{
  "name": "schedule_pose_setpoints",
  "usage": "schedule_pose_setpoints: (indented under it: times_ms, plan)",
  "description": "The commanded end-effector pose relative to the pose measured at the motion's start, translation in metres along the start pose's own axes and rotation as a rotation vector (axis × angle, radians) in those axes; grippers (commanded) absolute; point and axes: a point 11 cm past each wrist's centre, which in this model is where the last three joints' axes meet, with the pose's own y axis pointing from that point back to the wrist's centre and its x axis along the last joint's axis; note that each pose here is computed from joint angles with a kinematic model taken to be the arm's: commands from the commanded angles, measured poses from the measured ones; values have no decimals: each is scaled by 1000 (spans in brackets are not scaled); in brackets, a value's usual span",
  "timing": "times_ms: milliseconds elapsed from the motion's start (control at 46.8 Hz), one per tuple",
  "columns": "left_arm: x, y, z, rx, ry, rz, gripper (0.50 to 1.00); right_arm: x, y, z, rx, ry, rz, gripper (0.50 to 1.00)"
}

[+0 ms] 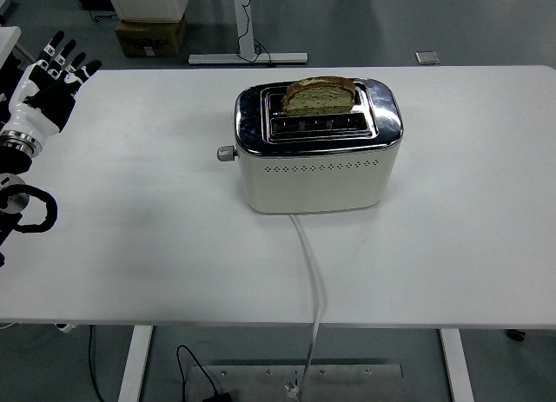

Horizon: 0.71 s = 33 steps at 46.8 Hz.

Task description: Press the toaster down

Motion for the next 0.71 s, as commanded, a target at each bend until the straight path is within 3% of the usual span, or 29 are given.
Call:
schedule_pose_setpoints:
  times_ms: [0,684]
  plan:
    - [-6,-2,-6,6,15,-8,1000,0,0,0,0,0,0,998]
    - [-19,-10,-34,-6,182,41,1000,0,0,0,0,0,-1,998]
